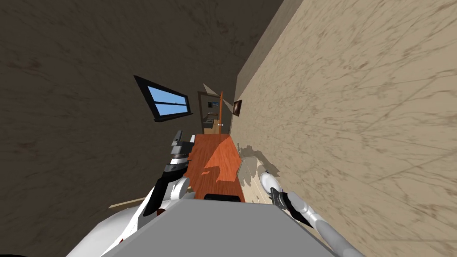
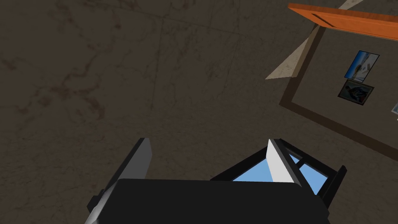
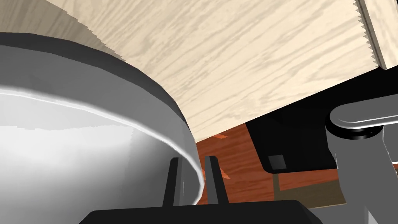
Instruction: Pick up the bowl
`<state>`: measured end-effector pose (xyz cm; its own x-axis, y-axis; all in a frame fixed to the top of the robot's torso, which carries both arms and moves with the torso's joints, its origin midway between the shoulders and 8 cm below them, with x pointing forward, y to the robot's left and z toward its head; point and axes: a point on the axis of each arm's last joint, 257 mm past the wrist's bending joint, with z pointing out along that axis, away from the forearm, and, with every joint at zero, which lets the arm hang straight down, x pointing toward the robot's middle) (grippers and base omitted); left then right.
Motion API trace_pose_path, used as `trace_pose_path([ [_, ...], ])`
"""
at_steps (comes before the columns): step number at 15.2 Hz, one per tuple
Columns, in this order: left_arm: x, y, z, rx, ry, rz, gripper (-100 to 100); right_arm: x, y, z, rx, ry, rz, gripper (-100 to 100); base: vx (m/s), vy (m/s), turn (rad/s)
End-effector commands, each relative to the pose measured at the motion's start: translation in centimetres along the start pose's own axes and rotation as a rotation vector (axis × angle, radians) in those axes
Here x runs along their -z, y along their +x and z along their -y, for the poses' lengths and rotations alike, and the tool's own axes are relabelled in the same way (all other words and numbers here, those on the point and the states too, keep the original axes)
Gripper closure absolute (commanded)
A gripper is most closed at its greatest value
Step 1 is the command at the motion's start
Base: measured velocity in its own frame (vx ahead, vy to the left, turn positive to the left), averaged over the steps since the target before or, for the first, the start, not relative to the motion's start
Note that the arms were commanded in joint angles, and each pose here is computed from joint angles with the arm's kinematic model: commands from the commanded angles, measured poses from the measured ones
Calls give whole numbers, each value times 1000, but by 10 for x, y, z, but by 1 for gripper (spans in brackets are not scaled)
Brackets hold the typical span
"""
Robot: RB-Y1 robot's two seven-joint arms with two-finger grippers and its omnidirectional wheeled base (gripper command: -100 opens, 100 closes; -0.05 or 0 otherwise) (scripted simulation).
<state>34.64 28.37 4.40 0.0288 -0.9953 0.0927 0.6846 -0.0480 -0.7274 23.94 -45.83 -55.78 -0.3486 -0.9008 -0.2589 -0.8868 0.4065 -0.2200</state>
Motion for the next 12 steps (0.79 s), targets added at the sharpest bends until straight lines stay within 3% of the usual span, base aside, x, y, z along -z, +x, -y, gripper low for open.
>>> trace_pose_path([
  [1, 0, 0, 0, 0, 0, 0, 0, -6, -13, -3, 31, -22, 9, 100, -3, -6, 49],
  [3, 0, 0, 0, 0, 0, 0, 0, -9, -15, -12, 46, -42, 8, 100, 11, 3, 11],
  [4, 0, 0, 0, 0, 0, 0, 0, -2, -21, 26, 64, 12, -2, 100, -53, -20, -301],
  [7, 0, 0, 0, 0, 0, 0, 0, -9, -46, 37, 62, 1, 16, 100, -79, -41, -130],
  [10, 0, 0, 0, 0, 0, 0, 0, -17, -47, 13, 87, -52, 8, 100, -17, -9, 34],
  [11, 0, 0, 0, 0, 0, 0, 0, -7, -56, 55, 92, 13, 2, 100, -57, -23, -218],
  [12, 0, 0, 0, 0, 0, 0, 0, -9, -61, 54, 99, 4, 4, 100, -106, -46, -303],
])
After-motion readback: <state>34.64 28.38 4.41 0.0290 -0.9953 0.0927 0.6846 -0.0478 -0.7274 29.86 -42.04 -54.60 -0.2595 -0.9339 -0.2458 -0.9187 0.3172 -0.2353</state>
